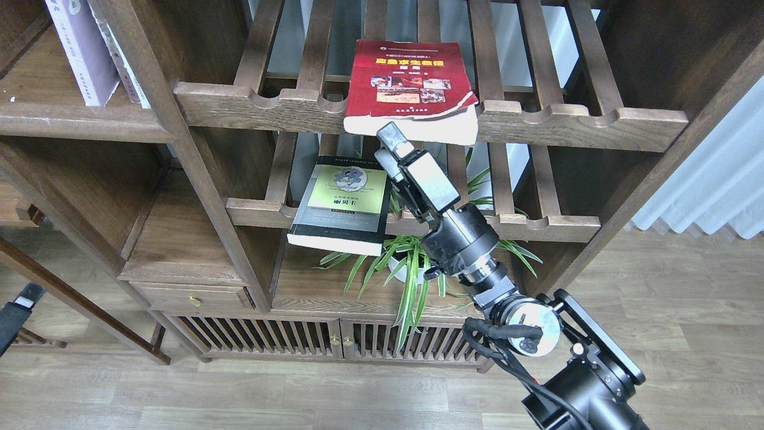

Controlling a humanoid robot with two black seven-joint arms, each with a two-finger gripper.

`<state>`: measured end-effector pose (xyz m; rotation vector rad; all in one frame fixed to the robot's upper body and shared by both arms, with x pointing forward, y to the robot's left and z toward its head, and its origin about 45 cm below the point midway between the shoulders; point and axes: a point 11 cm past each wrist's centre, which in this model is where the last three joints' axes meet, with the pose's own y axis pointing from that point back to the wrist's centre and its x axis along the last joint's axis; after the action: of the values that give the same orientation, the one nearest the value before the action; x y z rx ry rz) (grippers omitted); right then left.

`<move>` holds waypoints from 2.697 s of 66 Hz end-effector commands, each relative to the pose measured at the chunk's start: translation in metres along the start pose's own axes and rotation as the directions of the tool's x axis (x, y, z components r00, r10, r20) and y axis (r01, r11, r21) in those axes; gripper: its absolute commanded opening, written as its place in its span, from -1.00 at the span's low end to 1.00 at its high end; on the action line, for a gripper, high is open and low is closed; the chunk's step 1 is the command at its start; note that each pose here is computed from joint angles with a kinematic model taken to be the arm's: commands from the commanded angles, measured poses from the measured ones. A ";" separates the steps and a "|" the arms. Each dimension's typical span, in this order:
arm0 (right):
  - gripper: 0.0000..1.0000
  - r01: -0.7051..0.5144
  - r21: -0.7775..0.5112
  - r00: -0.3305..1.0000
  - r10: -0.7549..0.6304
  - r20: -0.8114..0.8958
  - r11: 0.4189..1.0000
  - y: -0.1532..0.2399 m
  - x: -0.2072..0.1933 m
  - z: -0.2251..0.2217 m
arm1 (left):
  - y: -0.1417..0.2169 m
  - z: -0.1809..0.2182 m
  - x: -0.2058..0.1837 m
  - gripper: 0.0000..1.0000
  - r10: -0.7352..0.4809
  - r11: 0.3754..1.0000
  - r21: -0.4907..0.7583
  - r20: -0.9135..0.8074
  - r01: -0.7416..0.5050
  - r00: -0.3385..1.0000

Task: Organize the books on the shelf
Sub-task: 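Grasp the bottom of the red book with the right gripper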

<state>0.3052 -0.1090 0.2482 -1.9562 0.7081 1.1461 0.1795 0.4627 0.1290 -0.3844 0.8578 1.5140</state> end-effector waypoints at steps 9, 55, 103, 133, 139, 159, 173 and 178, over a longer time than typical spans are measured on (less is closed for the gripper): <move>0.95 0.007 0.049 1.000 -0.006 -0.026 0.999 -0.006 -0.003 -0.022 | 0.000 0.000 0.000 0.99 -0.002 1.000 -0.002 -0.002 0.002 1.000; 0.93 -0.009 0.070 0.999 0.011 -0.038 0.997 -0.011 -0.005 -0.032 | -0.001 0.002 -0.001 0.99 -0.003 1.000 -0.006 -0.002 0.003 1.000; 0.51 -0.011 0.072 1.000 0.012 -0.027 0.997 -0.007 -0.002 -0.031 | -0.002 0.003 -0.001 0.99 -0.007 1.000 -0.011 -0.014 0.007 1.000; 0.12 -0.013 0.083 1.000 0.012 0.017 0.996 -0.005 -0.002 -0.031 | -0.002 0.003 -0.001 0.99 -0.007 1.000 -0.013 -0.014 0.007 1.000; -0.09 -0.002 0.091 0.999 -0.001 0.035 0.996 -0.004 -0.003 -0.032 | -0.002 0.004 -0.001 0.99 -0.006 1.000 -0.014 -0.013 0.005 1.000; -0.66 0.048 0.080 0.997 -0.053 0.056 0.996 0.004 -0.005 -0.023 | 0.000 0.003 0.004 0.99 0.008 1.000 -0.015 -0.025 -0.009 1.000; -0.76 0.103 0.070 0.991 -0.108 0.074 0.992 0.012 -0.010 -0.012 | 0.000 0.002 0.005 0.99 0.011 1.000 -0.014 -0.026 -0.012 1.000; -0.77 0.112 0.078 0.989 -0.118 0.085 0.991 0.019 -0.010 -0.009 | 0.000 0.003 0.005 0.99 0.011 1.000 -0.014 -0.024 -0.012 1.000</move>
<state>0.3000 -0.1251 0.2567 -1.8635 0.5978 1.1178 0.1790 0.4682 0.1272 -0.4124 0.8692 1.5299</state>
